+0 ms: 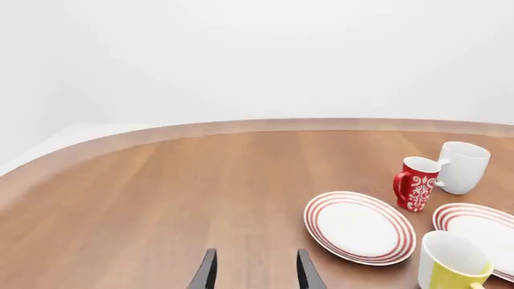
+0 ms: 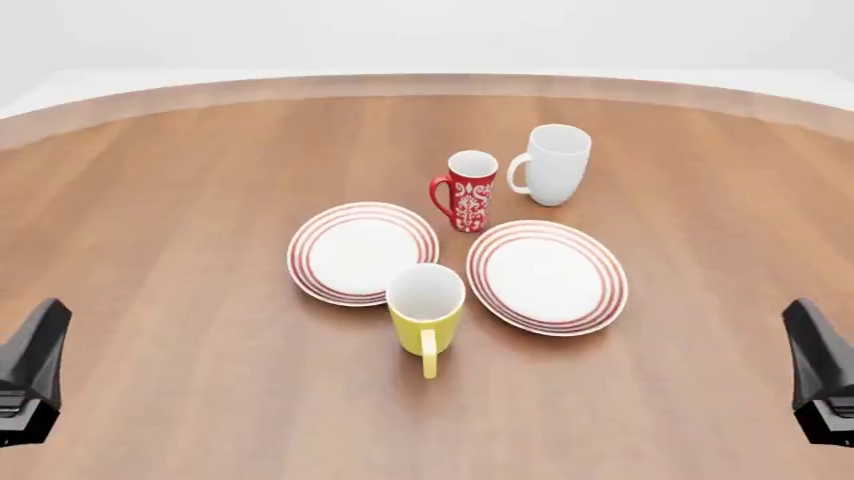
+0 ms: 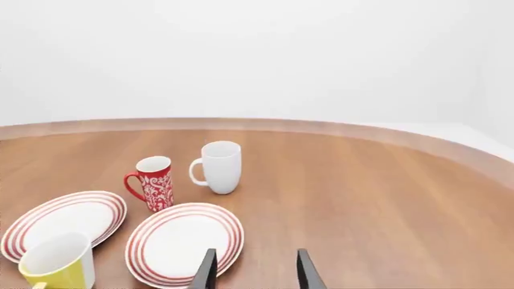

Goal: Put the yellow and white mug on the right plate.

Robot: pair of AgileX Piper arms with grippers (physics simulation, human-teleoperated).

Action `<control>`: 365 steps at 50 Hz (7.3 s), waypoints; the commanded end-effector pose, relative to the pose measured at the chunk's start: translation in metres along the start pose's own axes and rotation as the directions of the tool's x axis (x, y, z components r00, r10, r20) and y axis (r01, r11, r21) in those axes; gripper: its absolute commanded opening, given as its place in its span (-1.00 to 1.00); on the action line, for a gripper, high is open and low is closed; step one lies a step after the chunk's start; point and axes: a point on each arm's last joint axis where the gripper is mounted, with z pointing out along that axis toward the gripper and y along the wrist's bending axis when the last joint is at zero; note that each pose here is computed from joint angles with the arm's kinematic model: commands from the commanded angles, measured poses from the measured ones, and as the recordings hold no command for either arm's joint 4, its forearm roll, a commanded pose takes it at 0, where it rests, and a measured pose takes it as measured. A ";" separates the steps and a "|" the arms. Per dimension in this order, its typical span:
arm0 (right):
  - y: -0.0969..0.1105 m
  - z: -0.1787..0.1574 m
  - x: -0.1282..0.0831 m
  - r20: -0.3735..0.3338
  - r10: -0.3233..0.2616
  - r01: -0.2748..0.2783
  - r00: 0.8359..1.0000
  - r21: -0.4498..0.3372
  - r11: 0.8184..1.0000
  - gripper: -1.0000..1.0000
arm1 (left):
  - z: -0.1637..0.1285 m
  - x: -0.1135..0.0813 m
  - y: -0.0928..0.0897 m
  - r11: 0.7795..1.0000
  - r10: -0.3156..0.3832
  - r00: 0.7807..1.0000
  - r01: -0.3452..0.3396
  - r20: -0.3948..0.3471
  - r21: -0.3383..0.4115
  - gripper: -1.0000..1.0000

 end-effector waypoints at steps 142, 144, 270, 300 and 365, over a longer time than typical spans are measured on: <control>0.135 0.111 -0.189 -0.504 -0.125 -0.227 0.855 -0.579 0.783 1.00 | 0.000 -0.001 0.000 1.000 0.000 1.000 0.000 -0.001 0.000 1.00; 0.137 0.110 -0.191 -0.500 -0.122 -0.231 0.858 -0.586 0.776 1.00 | 0.000 -0.001 0.000 1.000 0.000 1.000 0.000 -0.001 0.000 1.00; 0.225 0.159 -0.062 -0.846 -0.116 -0.376 0.520 -0.349 0.858 1.00 | 0.000 -0.001 0.000 1.000 0.000 1.000 0.000 -0.001 0.000 1.00; 0.228 0.155 -0.025 -0.868 -0.092 -0.391 0.488 -0.311 0.866 1.00 | 0.000 -0.001 0.000 1.000 0.000 1.000 0.000 -0.001 0.000 1.00; 0.234 0.155 0.043 -0.906 -0.046 -0.400 0.422 -0.232 0.887 1.00 | 0.000 -0.001 0.000 1.000 0.000 1.000 0.000 -0.001 0.000 1.00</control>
